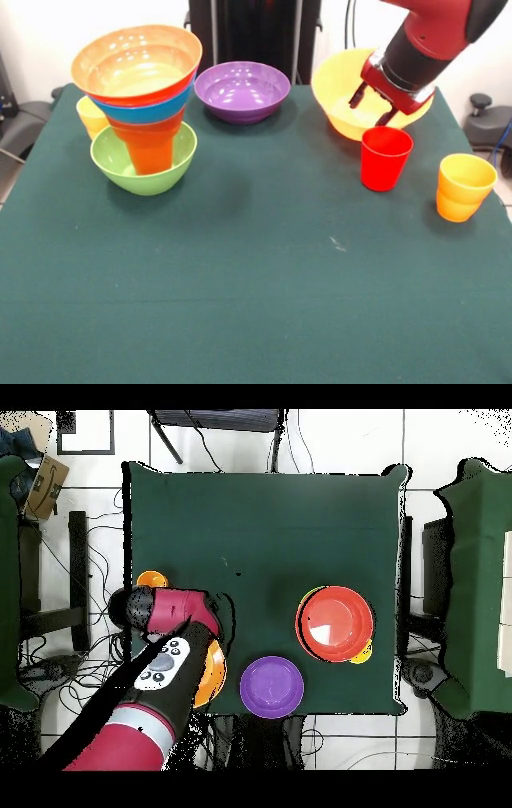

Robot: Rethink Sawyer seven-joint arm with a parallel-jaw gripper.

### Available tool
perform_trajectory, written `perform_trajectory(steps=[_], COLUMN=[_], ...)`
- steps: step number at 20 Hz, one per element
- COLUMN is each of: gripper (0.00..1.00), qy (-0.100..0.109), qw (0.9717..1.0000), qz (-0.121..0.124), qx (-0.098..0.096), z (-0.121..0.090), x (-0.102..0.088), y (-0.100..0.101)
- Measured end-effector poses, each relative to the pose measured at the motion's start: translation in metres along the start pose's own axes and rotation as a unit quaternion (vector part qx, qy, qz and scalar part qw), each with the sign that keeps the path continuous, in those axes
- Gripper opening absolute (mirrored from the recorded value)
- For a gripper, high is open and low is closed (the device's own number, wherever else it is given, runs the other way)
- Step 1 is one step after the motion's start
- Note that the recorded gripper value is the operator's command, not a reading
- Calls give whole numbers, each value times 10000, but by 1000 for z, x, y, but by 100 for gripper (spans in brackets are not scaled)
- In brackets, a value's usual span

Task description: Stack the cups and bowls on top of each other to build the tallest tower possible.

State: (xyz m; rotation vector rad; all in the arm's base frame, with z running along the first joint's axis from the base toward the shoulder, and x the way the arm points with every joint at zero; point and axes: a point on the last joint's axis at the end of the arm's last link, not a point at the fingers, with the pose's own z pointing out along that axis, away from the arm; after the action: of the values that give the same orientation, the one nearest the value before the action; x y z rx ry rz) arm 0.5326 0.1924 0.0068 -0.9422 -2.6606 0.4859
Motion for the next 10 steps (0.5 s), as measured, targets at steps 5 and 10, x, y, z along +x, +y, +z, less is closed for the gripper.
perform_trajectory(steps=[5,10], gripper=[100,100], qy=[124,214], qw=[9998,9995], qz=[122,125], qx=[-107,-195], z=[-1,-2], x=[4,12], y=[0,9])
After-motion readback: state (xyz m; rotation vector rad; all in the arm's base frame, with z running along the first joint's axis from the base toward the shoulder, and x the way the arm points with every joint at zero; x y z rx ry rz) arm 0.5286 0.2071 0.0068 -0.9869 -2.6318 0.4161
